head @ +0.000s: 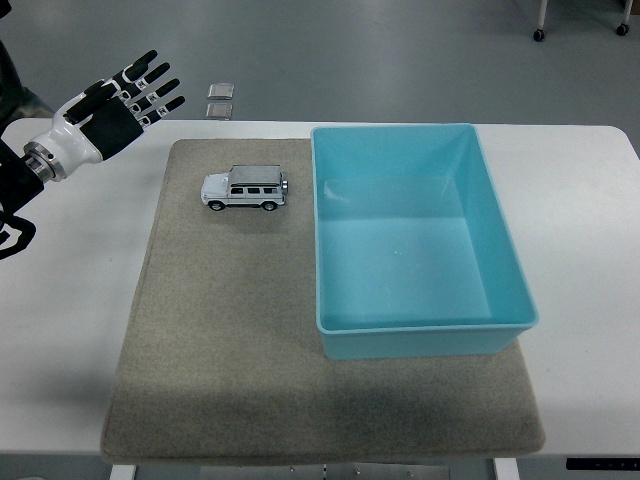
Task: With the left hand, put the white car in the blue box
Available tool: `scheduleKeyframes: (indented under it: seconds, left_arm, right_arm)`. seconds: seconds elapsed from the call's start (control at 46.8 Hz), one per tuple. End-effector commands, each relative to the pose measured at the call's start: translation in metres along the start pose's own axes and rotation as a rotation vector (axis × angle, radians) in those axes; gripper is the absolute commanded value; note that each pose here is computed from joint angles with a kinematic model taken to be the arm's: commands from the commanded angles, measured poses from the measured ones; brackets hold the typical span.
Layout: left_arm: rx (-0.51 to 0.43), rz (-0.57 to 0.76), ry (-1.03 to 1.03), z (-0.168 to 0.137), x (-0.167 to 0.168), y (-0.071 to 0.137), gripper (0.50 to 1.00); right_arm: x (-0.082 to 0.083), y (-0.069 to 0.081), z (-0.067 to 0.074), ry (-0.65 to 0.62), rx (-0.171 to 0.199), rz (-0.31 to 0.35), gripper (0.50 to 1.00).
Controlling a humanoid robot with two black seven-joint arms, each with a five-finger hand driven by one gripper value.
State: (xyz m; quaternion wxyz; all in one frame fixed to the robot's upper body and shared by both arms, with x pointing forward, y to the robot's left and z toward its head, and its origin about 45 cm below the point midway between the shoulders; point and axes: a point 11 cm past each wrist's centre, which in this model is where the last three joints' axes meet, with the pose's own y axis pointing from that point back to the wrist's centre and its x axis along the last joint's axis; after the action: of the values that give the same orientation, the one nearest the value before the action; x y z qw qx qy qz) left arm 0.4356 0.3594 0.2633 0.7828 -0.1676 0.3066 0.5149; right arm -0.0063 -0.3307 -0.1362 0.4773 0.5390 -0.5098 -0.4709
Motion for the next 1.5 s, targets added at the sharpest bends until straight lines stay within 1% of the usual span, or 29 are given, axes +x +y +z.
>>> scheduleKeyframes:
  seconds: [0.0, 0.342, 0.449, 0.62, 0.684, 0.769, 0.833, 1.047, 1.239, 1.389, 1.474]
  left_arm:
    - [-0.002, 0.007, -0.002, 0.001, 0.0, -0.001, 1.0]
    - [-0.013, 0.014, 0.001, 0.003, 0.001, -0.002, 1.0]
    - [-0.044, 0.01, -0.005, 0.013, -0.003, -0.009, 1.0]
    - [-0.092, -0.004, -0.04, 0.018, -0.005, -0.009, 1.0]
    - [-0.086, -0.028, -0.146, 0.021, -0.01, -0.01, 1.0]
    - [-0.059, -0.062, -0.367, 0.023, -0.019, -0.015, 1.0]
    - [-0.032, -0.085, -0.522, 0.019, -0.022, -0.016, 1.0]
    - [0.043, -0.172, -0.937, 0.006, -0.033, -0.019, 0.999]
    - [0.083, -0.207, -1.308, -0.013, -0.039, -0.022, 0.999]
    - [0.196, -0.271, -1.576, -0.04, -0.034, -0.023, 0.99]
    - [0.216, -0.283, -1.74, -0.046, -0.031, -0.024, 0.988]
  right_arm:
    - [0.0, 0.0, 0.001, 0.0, -0.002, 0.0, 0.936]
    - [0.0, 0.0, 0.0, 0.0, 0.0, 0.0, 0.936]
    - [0.0, 0.0, 0.0, 0.0, 0.0, 0.0, 0.936]
    - [0.0, 0.0, 0.0, 0.0, 0.0, 0.0, 0.936]
    - [0.0, 0.0, 0.0, 0.0, 0.0, 0.0, 0.936]
    - [0.0, 0.0, 0.0, 0.0, 0.0, 0.0, 0.936]
    - [0.0, 0.0, 0.0, 0.0, 0.0, 0.0, 0.936]
    - [0.0, 0.0, 0.0, -0.001, -0.001, 0.0, 0.936]
    - [0.0, 0.0, 0.0, 0.0, 0.0, 0.0, 0.936]
    - [0.0, 0.0, 0.0, 0.0, 0.0, 0.0, 0.936]
    - [0.0, 0.0, 0.0, -0.001, 0.0, 0.0, 0.936]
